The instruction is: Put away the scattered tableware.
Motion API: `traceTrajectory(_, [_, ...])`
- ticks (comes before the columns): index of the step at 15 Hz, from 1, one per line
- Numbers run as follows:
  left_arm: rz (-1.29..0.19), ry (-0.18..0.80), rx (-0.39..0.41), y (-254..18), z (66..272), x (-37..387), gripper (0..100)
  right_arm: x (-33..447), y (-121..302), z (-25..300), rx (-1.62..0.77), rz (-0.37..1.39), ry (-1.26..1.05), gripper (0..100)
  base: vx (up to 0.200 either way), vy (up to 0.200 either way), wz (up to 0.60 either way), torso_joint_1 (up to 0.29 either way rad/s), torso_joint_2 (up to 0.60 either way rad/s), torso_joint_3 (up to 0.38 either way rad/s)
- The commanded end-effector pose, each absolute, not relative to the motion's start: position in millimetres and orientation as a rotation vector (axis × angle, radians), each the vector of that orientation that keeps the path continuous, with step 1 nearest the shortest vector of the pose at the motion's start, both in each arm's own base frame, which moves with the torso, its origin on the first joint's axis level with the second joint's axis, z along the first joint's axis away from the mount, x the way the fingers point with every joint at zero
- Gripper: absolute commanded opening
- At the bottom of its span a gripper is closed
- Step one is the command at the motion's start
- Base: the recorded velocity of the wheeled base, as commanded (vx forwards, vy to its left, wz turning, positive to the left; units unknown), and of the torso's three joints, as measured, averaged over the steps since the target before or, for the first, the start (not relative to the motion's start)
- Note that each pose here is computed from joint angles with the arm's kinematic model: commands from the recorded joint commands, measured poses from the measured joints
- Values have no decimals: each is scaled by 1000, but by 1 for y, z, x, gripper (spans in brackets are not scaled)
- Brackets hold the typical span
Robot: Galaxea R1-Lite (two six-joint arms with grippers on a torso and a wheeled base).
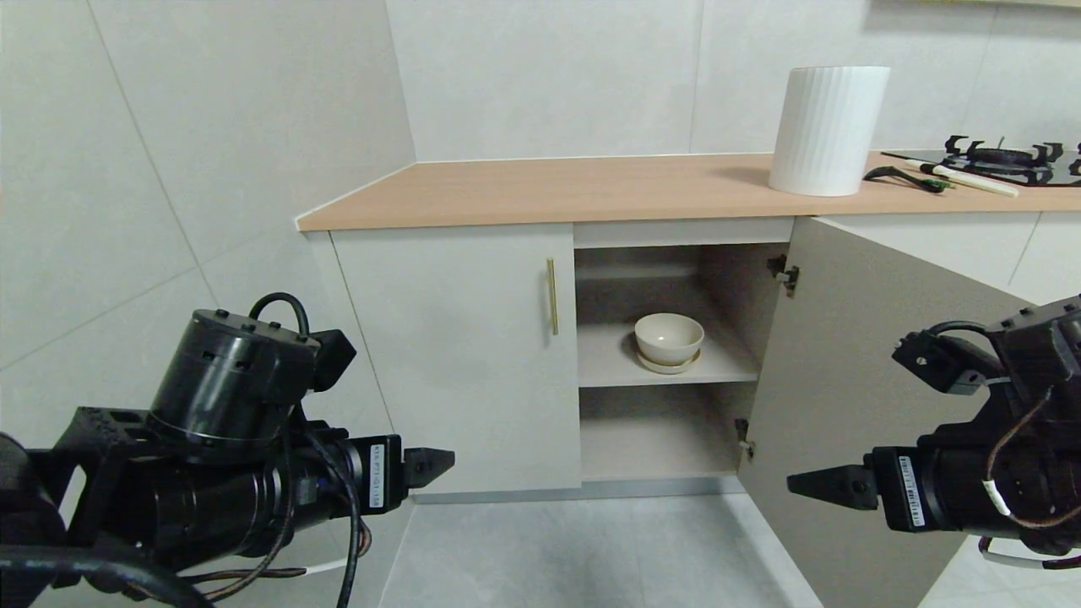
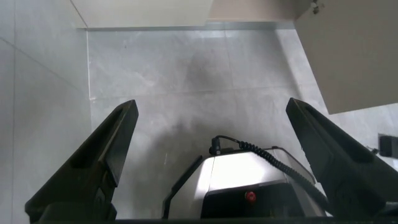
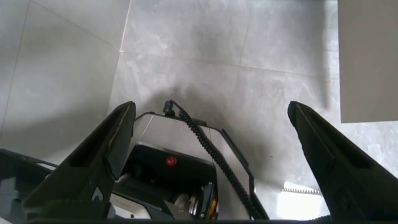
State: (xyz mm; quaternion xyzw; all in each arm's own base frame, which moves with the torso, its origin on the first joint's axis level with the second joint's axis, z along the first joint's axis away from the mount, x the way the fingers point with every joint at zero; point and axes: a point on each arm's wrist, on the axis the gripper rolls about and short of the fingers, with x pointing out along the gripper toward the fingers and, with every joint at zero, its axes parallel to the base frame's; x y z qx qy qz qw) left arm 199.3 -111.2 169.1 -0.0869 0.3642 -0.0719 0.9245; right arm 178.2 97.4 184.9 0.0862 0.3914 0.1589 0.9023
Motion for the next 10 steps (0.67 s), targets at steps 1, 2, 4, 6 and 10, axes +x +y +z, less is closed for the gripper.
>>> traceTrajectory(1, [-145, 750, -177, -111, 168, 200, 100, 179, 98, 184, 177, 328, 813, 100, 0, 0, 0, 0, 0, 0])
traceTrajectory(2, [-148, 749, -177, -111, 169, 200, 100, 178, 97, 184, 173, 326, 823, 100, 0, 0, 0, 0, 0, 0])
traceTrajectory(4, [-146, 748, -178, -111, 169, 200, 100, 176, 97, 183, 162, 318, 853, 100, 0, -200, 0, 2, 0, 5])
traceTrajectory(6, [-146, 747, -179, -111, 169, 200, 100, 175, 95, 181, 119, 327, 867, 100, 0, -200, 0, 2, 5, 2])
traceTrajectory(10, [-147, 744, -180, -111, 170, 200, 100, 172, 93, 182, 97, 314, 921, 100, 0, -200, 0, 5, 0, 4])
